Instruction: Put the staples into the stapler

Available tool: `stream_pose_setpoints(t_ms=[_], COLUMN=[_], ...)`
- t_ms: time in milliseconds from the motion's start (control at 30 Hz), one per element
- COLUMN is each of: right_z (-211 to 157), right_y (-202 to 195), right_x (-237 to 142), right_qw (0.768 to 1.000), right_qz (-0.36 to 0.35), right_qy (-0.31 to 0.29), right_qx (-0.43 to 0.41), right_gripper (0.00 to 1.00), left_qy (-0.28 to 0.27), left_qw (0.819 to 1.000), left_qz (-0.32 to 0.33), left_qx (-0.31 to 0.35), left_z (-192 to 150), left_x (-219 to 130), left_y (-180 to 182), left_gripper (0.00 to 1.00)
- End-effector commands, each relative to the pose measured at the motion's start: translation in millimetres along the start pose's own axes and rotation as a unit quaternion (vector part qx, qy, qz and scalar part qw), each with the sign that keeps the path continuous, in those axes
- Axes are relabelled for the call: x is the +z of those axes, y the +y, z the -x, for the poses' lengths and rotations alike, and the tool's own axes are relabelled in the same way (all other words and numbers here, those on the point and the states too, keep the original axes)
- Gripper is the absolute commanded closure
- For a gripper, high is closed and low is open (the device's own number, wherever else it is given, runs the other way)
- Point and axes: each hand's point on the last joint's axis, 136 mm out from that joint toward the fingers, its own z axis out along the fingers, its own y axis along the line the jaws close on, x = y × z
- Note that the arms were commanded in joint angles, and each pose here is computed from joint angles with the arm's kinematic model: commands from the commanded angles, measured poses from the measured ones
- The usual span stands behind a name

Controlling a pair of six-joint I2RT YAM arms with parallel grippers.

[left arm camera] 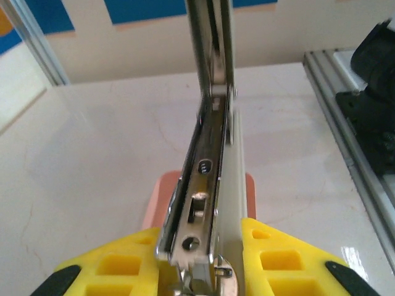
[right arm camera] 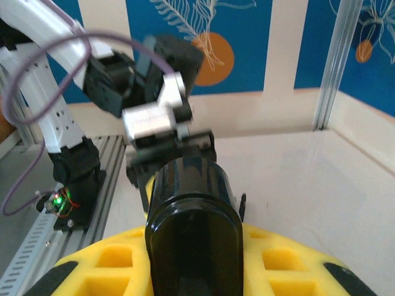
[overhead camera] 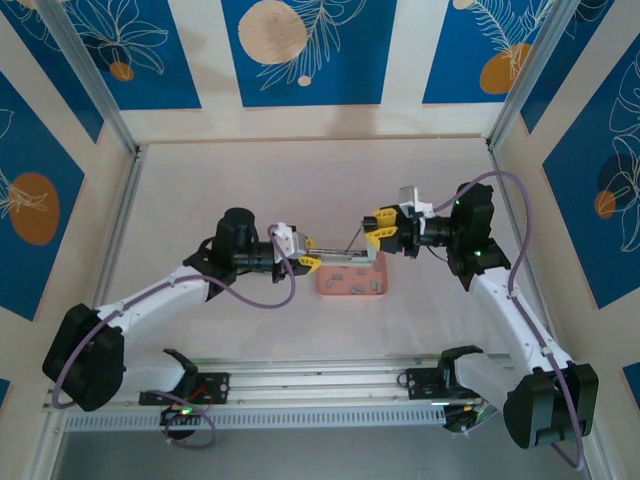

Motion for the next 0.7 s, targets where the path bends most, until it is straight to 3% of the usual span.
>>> stream_pose_setpoints(t_ms=[0, 267, 667], right_z=[58.0, 77.0, 71.4], right_y=[9.5, -2.4, -30.8], right_x=[-6.2, 9.2, 28.0], right_qw=[0.997, 0.995, 0.984], right_qz=[0.004, -0.020, -0.079], right_qy=[-0.049, -0.090, -0.157], right_qx=[-0.056, -0.047, 0.029], right_gripper=[1.00, 1.00, 1.00], left_qy=[0.106, 0.040, -0.051], left_qw=[0.992, 0.996, 0.997], left_qz=[0.046, 0.041, 0.019], left_qx=[-0.046, -0.067, -0.058], left_z=[-69.7, -47.9, 1.4], left_x=[1.7, 22.1, 45.5], left_y=[9.0, 22.6, 25.4], left_gripper=[0.89, 0.85, 0.61])
